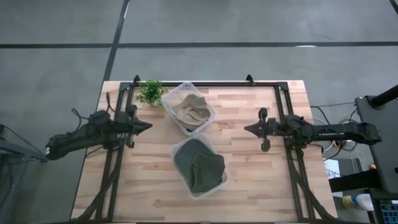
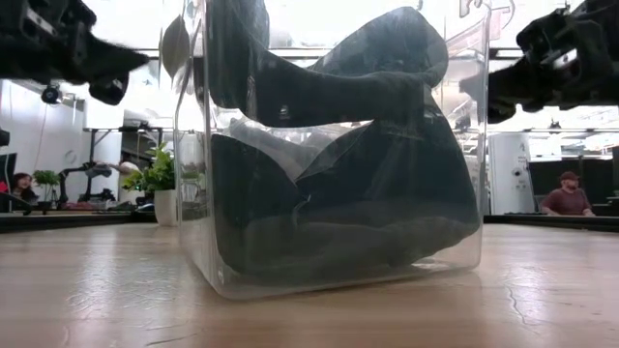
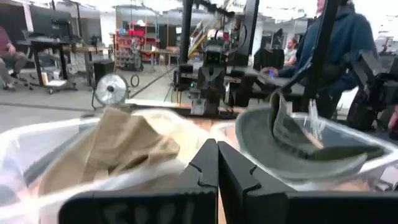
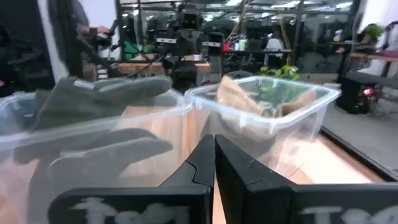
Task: Pick & Place hat
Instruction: Return to Home Position
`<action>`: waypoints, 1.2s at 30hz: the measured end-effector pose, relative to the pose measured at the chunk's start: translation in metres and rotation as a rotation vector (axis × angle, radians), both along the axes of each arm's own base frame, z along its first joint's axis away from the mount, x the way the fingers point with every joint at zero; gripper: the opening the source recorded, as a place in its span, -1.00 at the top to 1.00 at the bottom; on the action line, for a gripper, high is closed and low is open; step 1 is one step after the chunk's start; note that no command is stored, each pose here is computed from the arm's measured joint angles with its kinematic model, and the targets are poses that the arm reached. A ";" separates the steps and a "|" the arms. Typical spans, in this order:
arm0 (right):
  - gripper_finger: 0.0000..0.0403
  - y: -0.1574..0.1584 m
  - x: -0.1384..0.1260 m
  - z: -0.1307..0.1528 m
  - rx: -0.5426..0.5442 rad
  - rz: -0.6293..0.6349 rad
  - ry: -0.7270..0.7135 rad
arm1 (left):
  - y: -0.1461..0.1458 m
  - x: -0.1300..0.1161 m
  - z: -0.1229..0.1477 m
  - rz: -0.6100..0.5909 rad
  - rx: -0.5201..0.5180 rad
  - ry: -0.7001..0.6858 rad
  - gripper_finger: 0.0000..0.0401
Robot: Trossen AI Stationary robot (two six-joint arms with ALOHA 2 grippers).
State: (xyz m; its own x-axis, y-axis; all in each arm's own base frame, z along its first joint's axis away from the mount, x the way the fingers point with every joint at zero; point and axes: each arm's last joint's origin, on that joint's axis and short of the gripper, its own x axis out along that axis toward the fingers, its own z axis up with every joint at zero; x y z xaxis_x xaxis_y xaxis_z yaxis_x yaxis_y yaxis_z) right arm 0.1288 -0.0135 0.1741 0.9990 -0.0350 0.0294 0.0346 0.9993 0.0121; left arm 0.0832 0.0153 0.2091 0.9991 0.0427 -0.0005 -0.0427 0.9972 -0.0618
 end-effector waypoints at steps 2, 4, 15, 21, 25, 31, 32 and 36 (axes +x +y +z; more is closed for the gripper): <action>0.96 0.001 -0.001 -0.005 -0.006 0.020 0.009 | 0.000 0.001 -0.007 0.000 0.000 0.004 1.00; 0.96 0.001 -0.001 -0.005 -0.037 0.037 0.016 | 0.001 0.002 -0.011 -0.001 0.003 -0.012 1.00; 0.96 0.001 -0.001 -0.009 -0.091 0.047 0.050 | 0.003 0.012 -0.037 -0.008 -0.004 -0.062 1.00; 0.96 0.002 -0.001 -0.009 -0.095 0.053 0.054 | 0.003 0.012 -0.038 -0.008 0.001 -0.060 1.00; 0.96 0.002 -0.001 -0.009 -0.098 0.053 0.054 | 0.003 0.012 -0.038 -0.008 0.001 -0.058 1.00; 0.96 0.002 -0.001 -0.009 -0.127 0.053 0.056 | 0.003 0.012 -0.038 0.007 0.003 -0.055 1.00; 0.96 0.002 -0.001 -0.009 -0.111 0.053 0.059 | 0.003 0.012 -0.038 0.008 0.000 -0.054 1.00; 0.96 0.002 -0.001 -0.010 -0.004 0.050 0.069 | 0.003 0.012 -0.039 0.008 -0.045 -0.054 1.00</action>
